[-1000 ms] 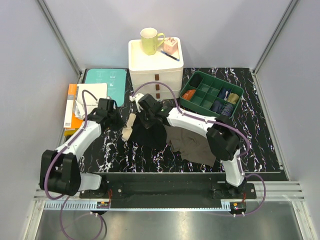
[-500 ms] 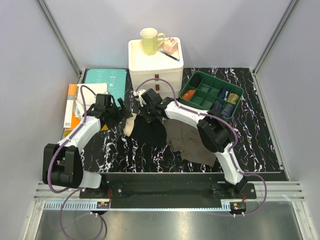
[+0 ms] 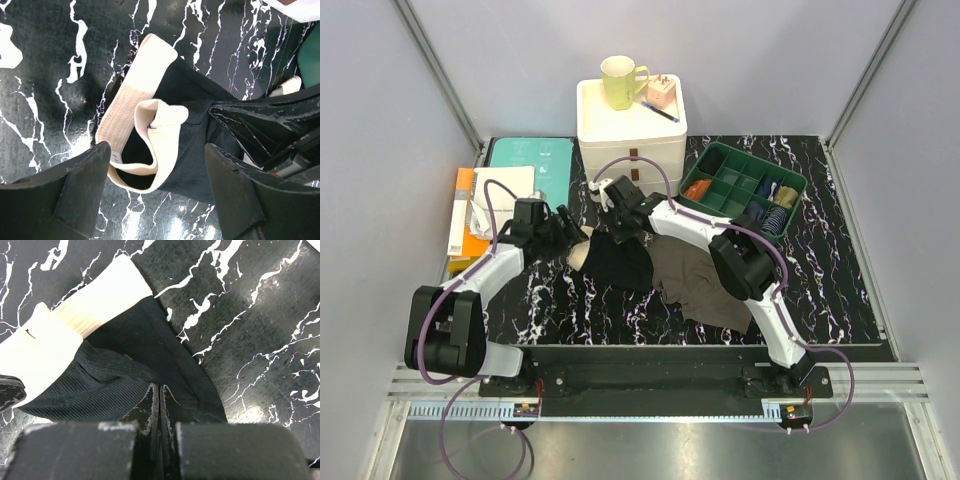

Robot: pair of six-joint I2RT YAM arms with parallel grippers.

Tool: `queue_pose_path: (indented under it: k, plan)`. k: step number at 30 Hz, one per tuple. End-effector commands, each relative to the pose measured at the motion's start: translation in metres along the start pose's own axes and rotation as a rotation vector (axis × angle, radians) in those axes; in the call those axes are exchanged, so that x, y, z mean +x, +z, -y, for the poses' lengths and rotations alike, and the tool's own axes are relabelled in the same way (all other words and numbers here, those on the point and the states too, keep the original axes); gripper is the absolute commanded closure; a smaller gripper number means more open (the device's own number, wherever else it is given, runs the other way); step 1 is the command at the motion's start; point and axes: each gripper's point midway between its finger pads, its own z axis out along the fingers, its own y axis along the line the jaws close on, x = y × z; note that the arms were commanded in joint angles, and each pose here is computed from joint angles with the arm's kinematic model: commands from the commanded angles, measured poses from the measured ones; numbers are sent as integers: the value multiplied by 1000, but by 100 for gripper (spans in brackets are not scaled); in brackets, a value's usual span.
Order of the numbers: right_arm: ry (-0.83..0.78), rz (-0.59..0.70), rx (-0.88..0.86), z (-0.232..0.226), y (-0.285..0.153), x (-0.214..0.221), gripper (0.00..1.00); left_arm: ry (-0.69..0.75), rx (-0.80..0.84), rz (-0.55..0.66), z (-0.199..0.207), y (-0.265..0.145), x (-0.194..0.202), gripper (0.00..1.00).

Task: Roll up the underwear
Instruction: Fold the underwear at the center of the board.

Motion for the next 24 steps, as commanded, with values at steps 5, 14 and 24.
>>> queue_pose_path:
  k: [5, 14, 24]
  plan:
    - [6, 55, -8, 7, -6, -24, 100, 17, 79, 61, 9, 6, -8, 30]
    - [10, 39, -7, 12, 5, -19, 100, 22, 10, 66, -8, 20, -6, 31]
    - [20, 37, 26, 27, 14, -21, 99, 9, -48, 89, -21, 31, -10, 33]
